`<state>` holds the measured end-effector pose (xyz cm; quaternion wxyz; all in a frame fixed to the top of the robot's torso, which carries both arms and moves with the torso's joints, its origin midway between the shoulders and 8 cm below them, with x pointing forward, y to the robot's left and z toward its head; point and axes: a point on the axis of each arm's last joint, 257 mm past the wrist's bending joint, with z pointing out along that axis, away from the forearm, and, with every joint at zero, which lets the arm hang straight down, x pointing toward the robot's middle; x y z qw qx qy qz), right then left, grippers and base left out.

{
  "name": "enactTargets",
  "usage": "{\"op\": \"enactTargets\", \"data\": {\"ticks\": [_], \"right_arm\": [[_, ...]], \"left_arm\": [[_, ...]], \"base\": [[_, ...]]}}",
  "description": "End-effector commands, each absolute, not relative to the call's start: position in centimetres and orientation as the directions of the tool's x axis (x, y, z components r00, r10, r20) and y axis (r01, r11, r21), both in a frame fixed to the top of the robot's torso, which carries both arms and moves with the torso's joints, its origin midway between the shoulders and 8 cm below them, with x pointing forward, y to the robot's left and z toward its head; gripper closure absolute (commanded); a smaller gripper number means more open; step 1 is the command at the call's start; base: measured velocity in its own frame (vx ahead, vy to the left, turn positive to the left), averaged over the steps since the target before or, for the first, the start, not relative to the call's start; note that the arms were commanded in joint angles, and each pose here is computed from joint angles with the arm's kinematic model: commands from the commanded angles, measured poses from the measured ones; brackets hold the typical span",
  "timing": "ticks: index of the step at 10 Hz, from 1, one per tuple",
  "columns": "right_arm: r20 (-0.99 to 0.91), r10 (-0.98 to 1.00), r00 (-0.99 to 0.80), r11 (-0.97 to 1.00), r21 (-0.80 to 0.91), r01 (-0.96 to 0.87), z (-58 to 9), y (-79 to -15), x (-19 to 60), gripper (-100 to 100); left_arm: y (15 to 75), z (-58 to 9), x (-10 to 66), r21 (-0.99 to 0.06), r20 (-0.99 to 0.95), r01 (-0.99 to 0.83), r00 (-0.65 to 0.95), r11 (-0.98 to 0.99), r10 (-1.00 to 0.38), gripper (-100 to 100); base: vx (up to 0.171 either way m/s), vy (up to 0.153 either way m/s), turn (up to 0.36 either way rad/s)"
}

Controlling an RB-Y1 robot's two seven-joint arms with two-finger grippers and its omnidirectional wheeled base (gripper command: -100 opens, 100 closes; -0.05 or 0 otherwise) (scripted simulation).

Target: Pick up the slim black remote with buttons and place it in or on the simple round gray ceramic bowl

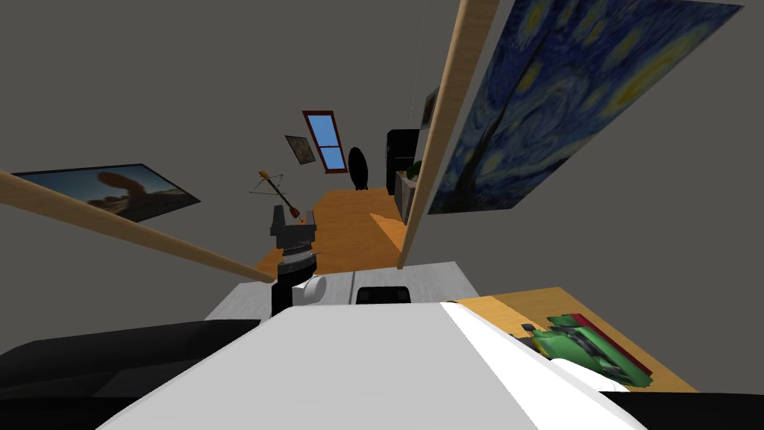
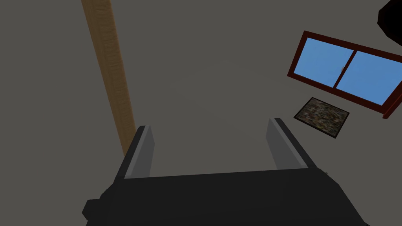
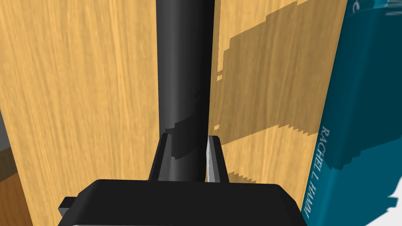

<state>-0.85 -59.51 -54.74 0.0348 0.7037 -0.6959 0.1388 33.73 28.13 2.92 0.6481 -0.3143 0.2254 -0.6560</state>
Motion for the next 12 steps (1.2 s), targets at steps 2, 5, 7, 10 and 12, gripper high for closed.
{"op": "enactTargets", "data": {"ticks": [2,5,7,10,12], "right_arm": [[0.244,-0.970,-0.007,-0.029,-0.144,-0.989,-54.7,-59.5,-0.8,100],[0.249,-0.969,0.004,-0.041,-0.144,-0.989,-53.3,-61.1,-0.3,100],[0.248,-0.969,0.007,-0.043,-0.143,-0.989,-53.0,-61.1,-0.3,100],[0.300,-0.953,0.028,-0.074,-0.142,-0.987,-50.9,-64.4,0.8,100],[0.338,-0.940,0.045,-0.098,-0.141,-0.985,-49.2,-66.7,1.9,100]], "left_arm": [[28.1,2.9,33.7,-0.703,0.120,0.709,0.038,-0.058,-0.992,0],[28.1,2.9,33.7,-0.703,0.120,0.709,0.038,-0.058,-0.992,0],[28.1,2.9,33.7,-0.703,0.120,0.709,0.038,-0.058,-0.992,0],[28.1,2.9,33.7,-0.703,0.120,0.709,0.038,-0.058,-0.992,0],[28.1,2.9,33.7,-0.703,0.120,0.709,0.038,-0.058,-0.992,0]], "base": [[0.000,0.000,0.000],[0.003,0.042,-0.054],[-0.004,0.053,-0.038],[0.004,0.042,0.009],[-0.005,0.102,0.012]]}}
